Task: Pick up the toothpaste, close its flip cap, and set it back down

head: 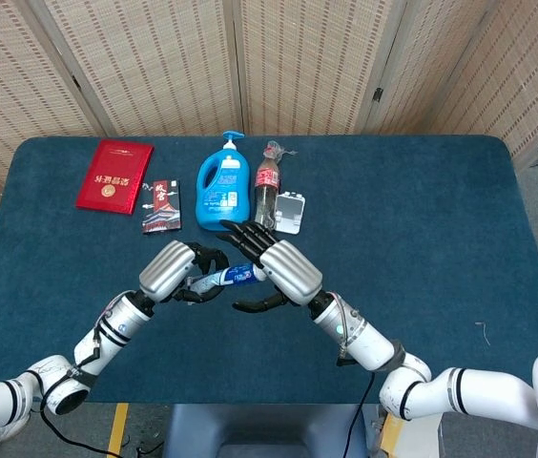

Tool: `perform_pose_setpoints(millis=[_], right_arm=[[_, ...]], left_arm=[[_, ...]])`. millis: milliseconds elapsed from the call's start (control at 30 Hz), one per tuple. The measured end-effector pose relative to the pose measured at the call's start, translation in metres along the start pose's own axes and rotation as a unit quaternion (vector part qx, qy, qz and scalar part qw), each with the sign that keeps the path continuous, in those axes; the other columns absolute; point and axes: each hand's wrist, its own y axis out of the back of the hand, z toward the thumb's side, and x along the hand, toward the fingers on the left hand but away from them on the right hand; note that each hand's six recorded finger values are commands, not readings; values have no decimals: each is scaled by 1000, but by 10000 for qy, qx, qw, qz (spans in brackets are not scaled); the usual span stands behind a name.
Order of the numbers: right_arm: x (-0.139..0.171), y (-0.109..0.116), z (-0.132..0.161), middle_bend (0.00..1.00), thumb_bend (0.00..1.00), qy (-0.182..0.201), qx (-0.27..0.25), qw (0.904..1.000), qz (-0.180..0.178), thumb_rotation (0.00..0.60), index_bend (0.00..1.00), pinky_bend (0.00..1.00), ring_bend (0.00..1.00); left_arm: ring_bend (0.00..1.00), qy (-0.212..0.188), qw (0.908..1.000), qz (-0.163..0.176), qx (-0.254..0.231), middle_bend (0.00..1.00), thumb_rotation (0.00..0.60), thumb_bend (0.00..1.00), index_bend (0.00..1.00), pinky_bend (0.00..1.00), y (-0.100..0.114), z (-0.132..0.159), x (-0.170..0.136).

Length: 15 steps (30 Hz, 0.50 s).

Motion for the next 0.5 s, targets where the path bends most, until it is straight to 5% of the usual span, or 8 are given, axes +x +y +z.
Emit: perform_pose_setpoints(millis=[500], right_arm=[[8,9,-3,0,0,7,33,9999,-122,68,0,0,0]], left_arm=[[785,96,9998,-82,137,859,600,625,755,577,-3,-9,-4]])
